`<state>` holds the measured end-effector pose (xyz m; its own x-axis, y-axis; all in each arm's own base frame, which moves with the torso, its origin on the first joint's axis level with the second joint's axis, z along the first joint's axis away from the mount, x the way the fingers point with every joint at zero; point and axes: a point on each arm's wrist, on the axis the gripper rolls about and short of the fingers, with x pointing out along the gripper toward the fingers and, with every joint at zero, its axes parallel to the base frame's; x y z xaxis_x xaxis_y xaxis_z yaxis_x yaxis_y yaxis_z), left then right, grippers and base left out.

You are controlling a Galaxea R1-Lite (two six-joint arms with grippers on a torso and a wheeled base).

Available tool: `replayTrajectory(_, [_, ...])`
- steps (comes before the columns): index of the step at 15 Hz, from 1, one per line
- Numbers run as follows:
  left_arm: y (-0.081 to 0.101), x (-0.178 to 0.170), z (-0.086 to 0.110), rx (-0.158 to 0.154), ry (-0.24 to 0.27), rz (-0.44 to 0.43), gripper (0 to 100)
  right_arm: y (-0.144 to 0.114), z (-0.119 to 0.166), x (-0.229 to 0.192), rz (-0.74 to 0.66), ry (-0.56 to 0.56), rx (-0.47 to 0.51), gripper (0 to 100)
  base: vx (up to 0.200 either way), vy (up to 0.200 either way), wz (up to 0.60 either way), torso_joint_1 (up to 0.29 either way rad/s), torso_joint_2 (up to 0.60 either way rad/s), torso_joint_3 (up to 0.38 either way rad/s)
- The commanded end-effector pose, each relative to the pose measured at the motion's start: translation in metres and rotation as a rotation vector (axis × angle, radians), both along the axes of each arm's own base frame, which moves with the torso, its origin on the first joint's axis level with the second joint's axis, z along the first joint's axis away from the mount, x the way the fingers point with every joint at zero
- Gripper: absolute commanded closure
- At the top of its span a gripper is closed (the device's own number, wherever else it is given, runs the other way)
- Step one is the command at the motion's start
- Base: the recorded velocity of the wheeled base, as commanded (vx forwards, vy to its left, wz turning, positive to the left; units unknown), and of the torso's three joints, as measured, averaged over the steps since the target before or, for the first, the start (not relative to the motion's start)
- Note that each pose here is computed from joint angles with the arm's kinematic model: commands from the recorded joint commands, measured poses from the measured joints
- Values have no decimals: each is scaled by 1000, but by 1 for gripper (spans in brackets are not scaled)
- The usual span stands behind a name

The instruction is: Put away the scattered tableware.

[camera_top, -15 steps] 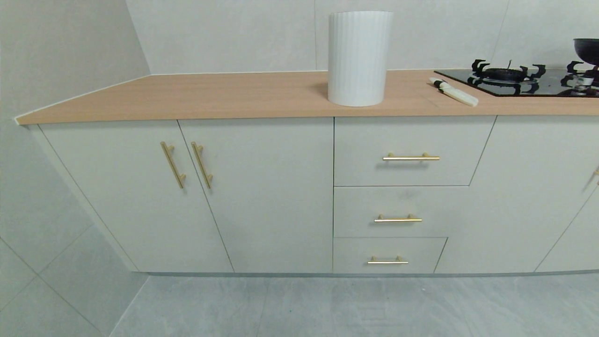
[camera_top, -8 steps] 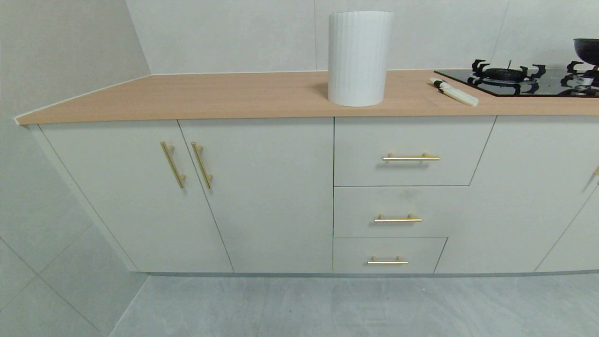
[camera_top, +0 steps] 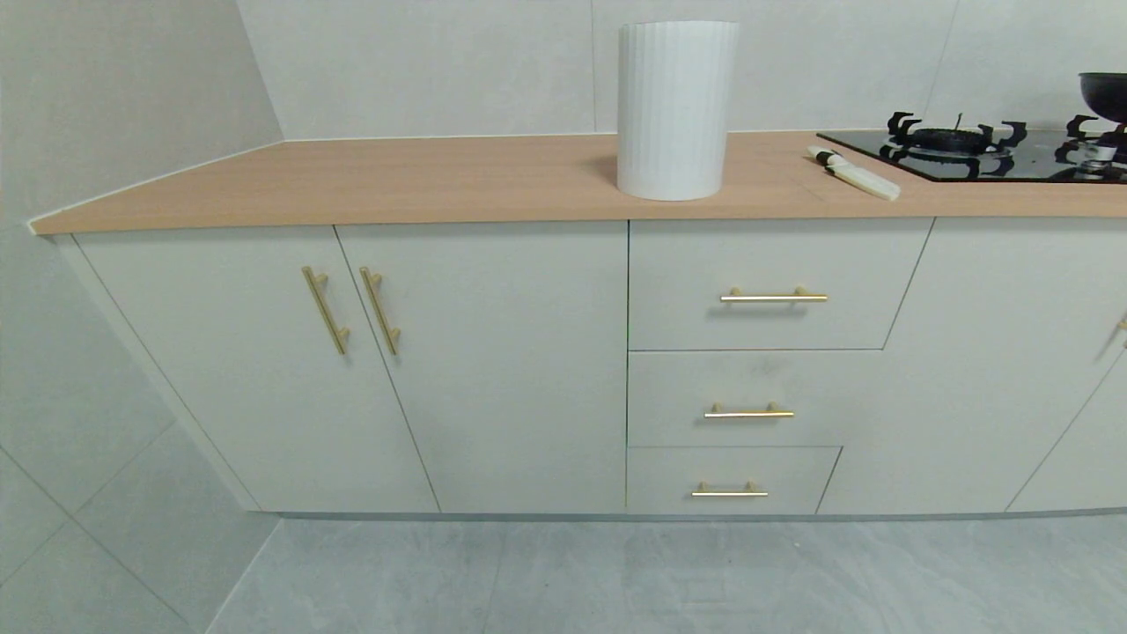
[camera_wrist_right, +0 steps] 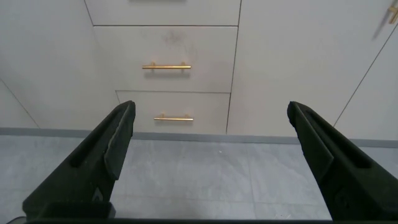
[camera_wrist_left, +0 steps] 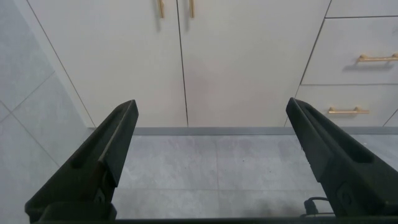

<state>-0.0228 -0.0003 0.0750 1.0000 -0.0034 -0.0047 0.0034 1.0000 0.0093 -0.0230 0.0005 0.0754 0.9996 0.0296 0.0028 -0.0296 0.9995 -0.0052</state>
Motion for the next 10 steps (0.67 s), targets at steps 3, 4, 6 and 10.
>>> replayTrajectory(3, [0,0,0,0,0,0,0,0,0,0,1,3,0,0,133,0,0,0,2,0])
replayTrajectory(4, [0,0,0,0,0,0,0,0,0,0,3,3,-1,0,200,0,0,2,-12,7])
replayTrajectory(6, [0,0,0,-2,0,0,0,0,0,0,3,3,-1,0,200,0,0,10,-2,5])
replayTrajectory(10, [0,0,0,-2,0,0,0,0,0,0,3,3,0,0,200,0,0,4,2,6])
